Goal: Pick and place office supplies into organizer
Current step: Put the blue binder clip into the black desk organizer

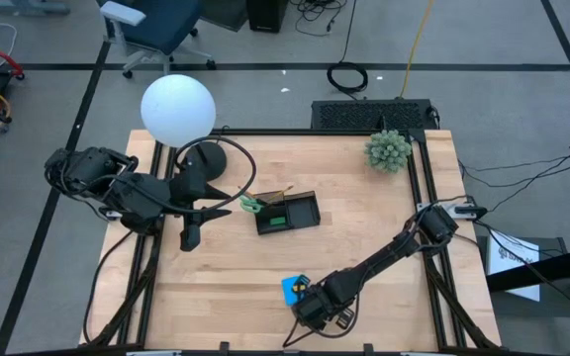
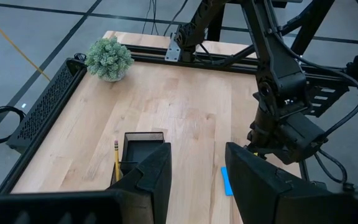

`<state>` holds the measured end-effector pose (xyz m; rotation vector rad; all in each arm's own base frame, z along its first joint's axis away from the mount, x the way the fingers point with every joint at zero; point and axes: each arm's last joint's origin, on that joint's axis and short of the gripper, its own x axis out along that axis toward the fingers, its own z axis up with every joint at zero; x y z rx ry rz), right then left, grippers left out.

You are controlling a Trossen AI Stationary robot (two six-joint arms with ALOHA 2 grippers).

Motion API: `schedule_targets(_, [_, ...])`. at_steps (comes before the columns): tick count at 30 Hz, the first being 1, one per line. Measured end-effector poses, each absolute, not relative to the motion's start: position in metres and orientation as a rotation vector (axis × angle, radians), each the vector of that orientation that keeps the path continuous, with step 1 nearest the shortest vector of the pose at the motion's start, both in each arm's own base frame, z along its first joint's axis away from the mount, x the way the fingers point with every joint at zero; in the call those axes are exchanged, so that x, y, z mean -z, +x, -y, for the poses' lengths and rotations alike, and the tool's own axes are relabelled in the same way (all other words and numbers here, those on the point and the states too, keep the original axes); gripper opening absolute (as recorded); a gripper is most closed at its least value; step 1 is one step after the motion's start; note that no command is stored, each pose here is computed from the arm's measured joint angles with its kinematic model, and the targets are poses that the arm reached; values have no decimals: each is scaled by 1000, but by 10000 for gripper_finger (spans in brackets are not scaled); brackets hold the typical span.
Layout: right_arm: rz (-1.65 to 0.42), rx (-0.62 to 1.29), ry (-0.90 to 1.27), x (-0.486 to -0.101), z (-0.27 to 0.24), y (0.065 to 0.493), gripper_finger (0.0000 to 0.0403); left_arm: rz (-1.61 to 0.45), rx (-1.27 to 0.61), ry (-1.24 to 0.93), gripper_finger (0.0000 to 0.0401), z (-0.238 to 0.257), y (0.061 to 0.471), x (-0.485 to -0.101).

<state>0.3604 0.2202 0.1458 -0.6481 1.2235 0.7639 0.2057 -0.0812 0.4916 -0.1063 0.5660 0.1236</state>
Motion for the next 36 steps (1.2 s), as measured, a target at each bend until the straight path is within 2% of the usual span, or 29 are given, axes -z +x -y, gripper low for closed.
schedule_targets(13, [-1238,-749,-636,-146,-212,364,104,-566,-124,-106,145,81,206,-492])
schedule_targets(36, [-1245,-789,-599,-146,-215,362,102,-566,-124,-106,145,81,206,-492])
